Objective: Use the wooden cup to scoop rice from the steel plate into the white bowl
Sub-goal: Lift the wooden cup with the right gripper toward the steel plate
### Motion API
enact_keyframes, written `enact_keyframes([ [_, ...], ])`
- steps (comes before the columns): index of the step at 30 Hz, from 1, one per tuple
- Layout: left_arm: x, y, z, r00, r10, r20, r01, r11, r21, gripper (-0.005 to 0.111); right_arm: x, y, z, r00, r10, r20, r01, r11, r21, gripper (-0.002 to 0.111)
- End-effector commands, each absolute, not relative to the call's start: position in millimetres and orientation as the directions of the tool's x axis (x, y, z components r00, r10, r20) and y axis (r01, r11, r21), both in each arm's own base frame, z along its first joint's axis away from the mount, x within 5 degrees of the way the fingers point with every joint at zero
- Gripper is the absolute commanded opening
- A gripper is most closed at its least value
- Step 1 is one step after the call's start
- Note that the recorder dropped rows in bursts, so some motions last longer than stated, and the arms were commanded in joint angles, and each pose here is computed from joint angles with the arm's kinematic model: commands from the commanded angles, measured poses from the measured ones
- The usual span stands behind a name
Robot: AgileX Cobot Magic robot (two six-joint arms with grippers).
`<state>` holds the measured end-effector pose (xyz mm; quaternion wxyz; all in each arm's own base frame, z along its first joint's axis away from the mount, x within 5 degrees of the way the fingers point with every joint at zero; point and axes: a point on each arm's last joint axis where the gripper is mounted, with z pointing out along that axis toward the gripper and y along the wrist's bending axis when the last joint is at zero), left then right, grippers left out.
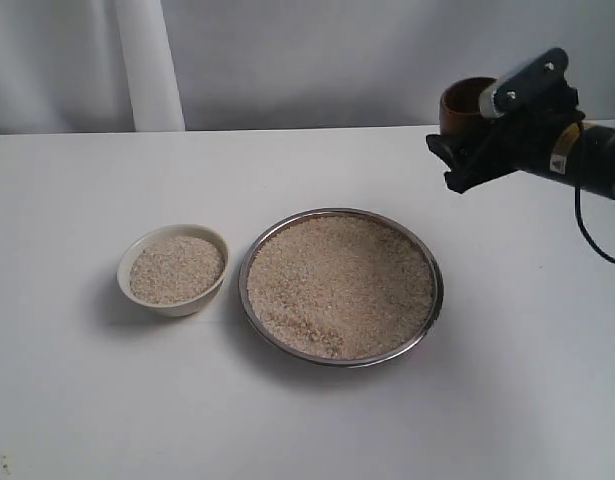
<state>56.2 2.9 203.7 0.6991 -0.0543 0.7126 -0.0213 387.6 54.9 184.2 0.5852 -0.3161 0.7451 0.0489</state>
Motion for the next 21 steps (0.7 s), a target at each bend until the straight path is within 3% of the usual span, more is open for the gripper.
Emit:
enact_keyframes([
  [1, 56.4, 2.6, 203.3, -0.016, -0.117, -0.993, -0.042, 0.992, -0.117, 0.000, 382.6, 73.1, 228.0, -0.154, -0.563, -0.812, -0.490, 0.757, -0.432, 0.000],
  [6, 56.4, 2.6, 203.3, -0.016, -0.117, -0.993, -0.042, 0.992, -0.117, 0.000, 375.1, 102.1, 264.1, -0.177, -0.778, -0.603, -0.481, 0.603, -0.637, 0.000],
  [11, 56.4, 2.6, 203.3, -0.016, -0.117, -0.993, -0.042, 0.992, -0.117, 0.000, 363.0, 142.1, 287.8, -0.132, -0.941, -0.312, -0.485, 0.336, -0.807, 0.000],
  [17, 56.4, 2.6, 203.3, -0.016, -0.117, -0.993, -0.042, 0.992, -0.117, 0.000, 347.9, 175.0, 293.0, -0.051, -0.999, -0.003, -0.530, 0.030, -0.847, 0.000],
  [21, 56.4, 2.6, 203.3, -0.016, -0.117, -0.993, -0.042, 0.992, -0.117, 0.000, 346.3, 187.6, 277.3, 0.007, -0.985, 0.175, -0.569, -0.148, -0.809, 0.000],
])
